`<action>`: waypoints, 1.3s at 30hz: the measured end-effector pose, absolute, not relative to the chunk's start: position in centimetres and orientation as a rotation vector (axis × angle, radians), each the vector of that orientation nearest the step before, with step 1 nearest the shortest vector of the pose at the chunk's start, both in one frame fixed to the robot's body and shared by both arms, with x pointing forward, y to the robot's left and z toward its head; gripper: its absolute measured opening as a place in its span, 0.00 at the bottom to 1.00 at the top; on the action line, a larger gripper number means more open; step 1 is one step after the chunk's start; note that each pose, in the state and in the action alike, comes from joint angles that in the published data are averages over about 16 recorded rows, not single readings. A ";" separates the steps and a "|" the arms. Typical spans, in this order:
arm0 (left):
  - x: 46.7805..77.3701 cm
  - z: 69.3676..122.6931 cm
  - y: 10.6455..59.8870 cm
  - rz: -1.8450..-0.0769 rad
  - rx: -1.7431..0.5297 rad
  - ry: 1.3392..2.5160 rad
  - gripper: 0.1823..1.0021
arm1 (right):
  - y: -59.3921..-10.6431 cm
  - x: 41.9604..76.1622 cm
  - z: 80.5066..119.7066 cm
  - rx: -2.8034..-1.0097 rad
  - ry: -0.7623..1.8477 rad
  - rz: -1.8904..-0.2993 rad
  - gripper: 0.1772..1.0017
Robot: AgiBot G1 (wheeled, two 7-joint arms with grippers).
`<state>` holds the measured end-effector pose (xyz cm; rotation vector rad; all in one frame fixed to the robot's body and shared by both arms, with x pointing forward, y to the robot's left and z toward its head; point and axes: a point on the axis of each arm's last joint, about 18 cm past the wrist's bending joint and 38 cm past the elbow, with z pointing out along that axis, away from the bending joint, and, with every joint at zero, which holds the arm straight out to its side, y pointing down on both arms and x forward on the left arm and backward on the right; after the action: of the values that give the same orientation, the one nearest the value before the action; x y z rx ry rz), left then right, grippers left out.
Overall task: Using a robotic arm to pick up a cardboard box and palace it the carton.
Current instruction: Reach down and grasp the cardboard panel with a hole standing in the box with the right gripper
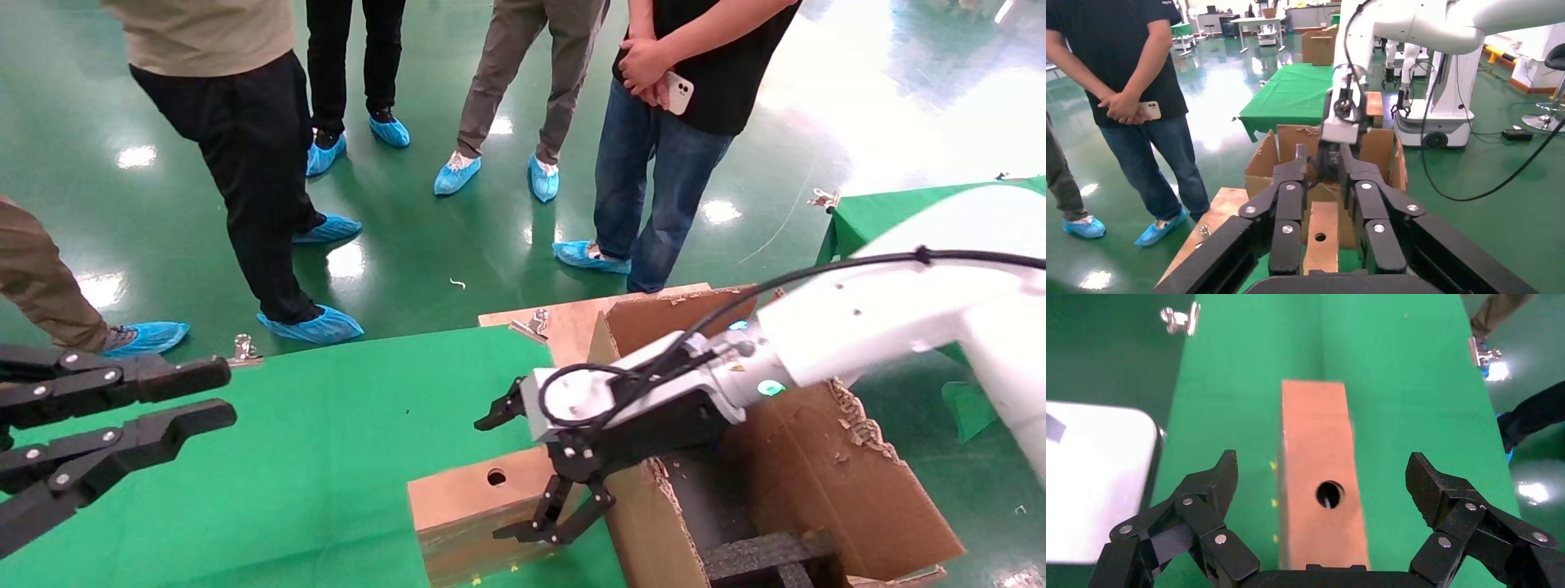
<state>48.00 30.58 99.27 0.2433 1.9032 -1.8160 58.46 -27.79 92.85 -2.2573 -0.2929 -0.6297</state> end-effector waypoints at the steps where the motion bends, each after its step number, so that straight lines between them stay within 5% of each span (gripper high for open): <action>1: 48.0 99.3 30.6 -1.816 0.243 1.903 0.20 | -27.6 58.7 92.8 -2.276 -0.304 -0.632 1.00; 8: 48.0 99.3 30.6 -1.816 0.243 1.903 0.08 | -26.4 60.2 92.5 -2.406 -0.381 -0.637 1.00; 20: 48.0 99.3 30.6 -1.816 0.243 1.903 0.01 | -25.2 61.4 92.0 -2.556 -0.481 -0.640 1.00; 39: 48.0 99.3 30.6 -1.816 0.243 1.903 0.16 | -25.0 61.6 92.1 -2.564 -0.495 -0.645 0.94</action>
<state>48.00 30.59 99.27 0.2427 1.9028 -1.8164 61.56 -24.98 92.12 -2.5643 -0.4952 -0.6446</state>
